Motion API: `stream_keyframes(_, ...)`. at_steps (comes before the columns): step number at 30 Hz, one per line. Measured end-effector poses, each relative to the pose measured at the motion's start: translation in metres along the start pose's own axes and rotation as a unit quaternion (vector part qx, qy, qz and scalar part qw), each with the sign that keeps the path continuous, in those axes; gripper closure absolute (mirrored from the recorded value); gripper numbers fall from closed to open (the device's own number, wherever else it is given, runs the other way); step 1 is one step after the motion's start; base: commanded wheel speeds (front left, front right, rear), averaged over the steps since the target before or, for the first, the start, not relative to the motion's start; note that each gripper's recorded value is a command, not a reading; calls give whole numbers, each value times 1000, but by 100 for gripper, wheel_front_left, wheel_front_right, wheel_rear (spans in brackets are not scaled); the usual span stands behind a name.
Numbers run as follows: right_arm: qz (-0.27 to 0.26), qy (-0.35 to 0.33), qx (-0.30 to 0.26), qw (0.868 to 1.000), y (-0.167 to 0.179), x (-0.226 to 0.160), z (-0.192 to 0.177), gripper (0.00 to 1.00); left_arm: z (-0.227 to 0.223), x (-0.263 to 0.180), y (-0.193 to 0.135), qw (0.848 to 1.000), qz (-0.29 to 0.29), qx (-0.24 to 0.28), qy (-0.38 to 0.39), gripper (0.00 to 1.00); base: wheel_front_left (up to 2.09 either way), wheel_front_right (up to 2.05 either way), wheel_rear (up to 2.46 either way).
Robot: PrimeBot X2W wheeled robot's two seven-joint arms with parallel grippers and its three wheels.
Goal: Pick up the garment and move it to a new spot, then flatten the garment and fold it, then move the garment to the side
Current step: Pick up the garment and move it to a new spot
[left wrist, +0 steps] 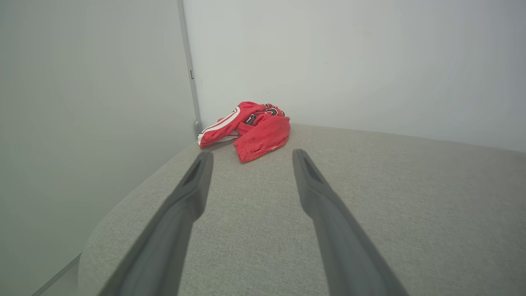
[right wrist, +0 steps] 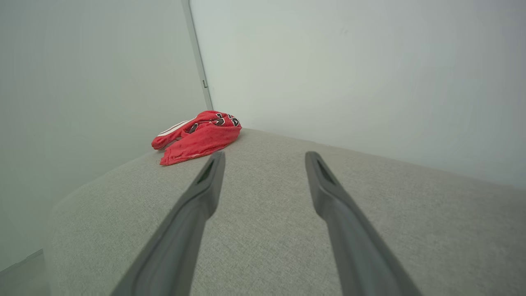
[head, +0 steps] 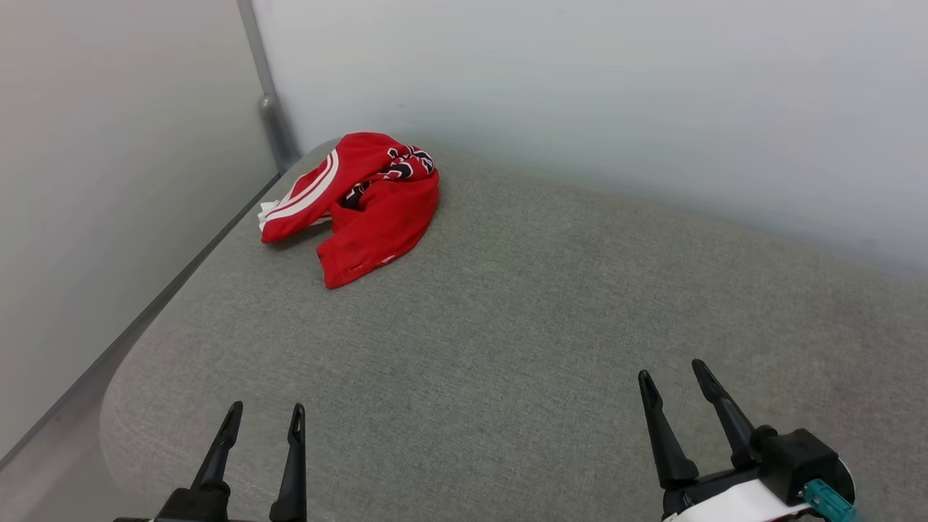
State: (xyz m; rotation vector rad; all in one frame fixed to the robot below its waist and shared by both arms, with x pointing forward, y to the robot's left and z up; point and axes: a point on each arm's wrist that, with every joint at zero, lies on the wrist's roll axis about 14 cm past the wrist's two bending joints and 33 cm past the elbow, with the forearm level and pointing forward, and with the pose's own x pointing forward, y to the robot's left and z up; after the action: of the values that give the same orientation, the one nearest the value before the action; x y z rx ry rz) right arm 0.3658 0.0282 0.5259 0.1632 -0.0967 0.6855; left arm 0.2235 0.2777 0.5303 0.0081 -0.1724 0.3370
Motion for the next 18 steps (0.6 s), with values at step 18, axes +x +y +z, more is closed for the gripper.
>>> stream_keyframes(18, -36, 0, -38, 999, -59, 41, -25, 0, -25, 120, -17, 994, -89, 46, 40, 0, 0, 0, 0)
